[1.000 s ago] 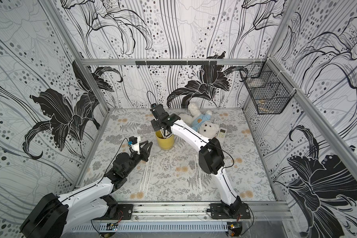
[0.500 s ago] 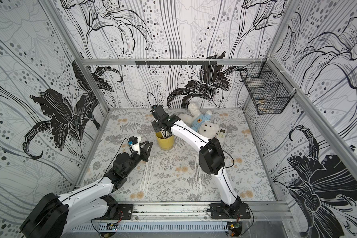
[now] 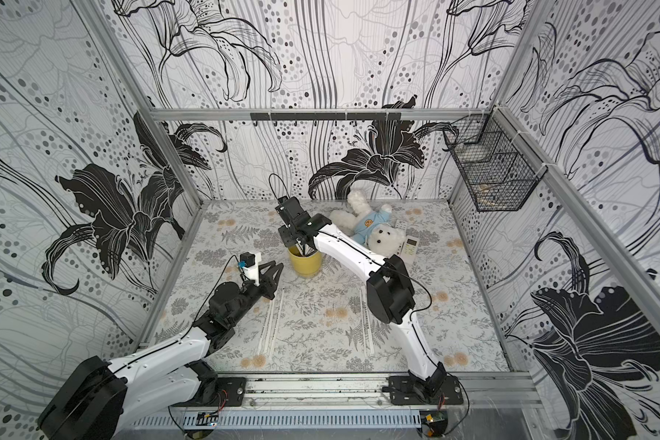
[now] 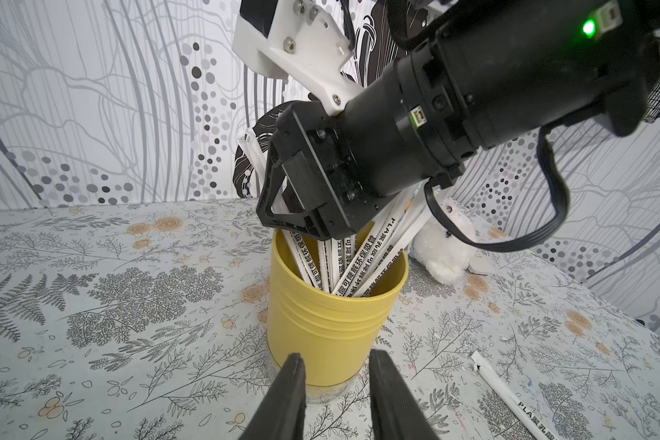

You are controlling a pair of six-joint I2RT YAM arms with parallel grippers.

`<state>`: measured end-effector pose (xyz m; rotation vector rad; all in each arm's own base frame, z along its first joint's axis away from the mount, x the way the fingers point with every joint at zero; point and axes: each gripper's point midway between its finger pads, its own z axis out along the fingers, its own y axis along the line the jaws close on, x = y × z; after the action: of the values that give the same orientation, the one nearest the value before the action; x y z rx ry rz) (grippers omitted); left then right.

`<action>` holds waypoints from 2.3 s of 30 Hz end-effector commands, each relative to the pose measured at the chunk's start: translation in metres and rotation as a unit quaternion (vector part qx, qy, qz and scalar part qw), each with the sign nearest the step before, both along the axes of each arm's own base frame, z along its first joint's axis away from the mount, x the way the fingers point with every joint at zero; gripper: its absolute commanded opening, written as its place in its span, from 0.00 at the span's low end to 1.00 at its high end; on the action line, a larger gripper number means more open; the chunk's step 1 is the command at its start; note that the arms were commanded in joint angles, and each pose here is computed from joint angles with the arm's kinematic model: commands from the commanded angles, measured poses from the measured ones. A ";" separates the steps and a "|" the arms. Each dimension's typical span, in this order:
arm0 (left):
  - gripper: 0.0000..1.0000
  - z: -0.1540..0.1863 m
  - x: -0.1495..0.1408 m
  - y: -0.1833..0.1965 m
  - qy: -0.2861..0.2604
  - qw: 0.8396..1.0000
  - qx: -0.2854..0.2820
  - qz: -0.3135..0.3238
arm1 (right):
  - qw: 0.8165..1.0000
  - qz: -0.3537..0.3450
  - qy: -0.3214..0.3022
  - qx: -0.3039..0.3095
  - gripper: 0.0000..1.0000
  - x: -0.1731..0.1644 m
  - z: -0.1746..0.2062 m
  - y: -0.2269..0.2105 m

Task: Take the straws out of the storage container
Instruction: Pick up the straw from the container.

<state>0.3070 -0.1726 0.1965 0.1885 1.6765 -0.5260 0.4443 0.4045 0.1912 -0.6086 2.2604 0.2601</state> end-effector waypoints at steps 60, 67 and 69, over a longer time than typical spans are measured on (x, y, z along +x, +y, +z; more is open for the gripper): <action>0.34 0.009 0.000 -0.005 -0.013 1.000 -0.013 -0.009 | 1.000 0.003 -0.019 0.013 0.02 -0.011 0.032 -0.003; 0.34 0.009 0.000 -0.005 -0.013 1.000 -0.014 -0.010 | 0.999 0.005 -0.036 0.019 0.00 -0.016 0.046 -0.003; 0.34 0.010 0.000 -0.005 -0.014 1.000 -0.015 -0.010 | 0.999 0.004 -0.043 0.022 0.00 -0.017 0.052 -0.005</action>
<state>0.3072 -0.1743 0.1940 0.1937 1.6834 -0.5327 0.4323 0.4038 0.2084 -0.6094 2.2390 0.2739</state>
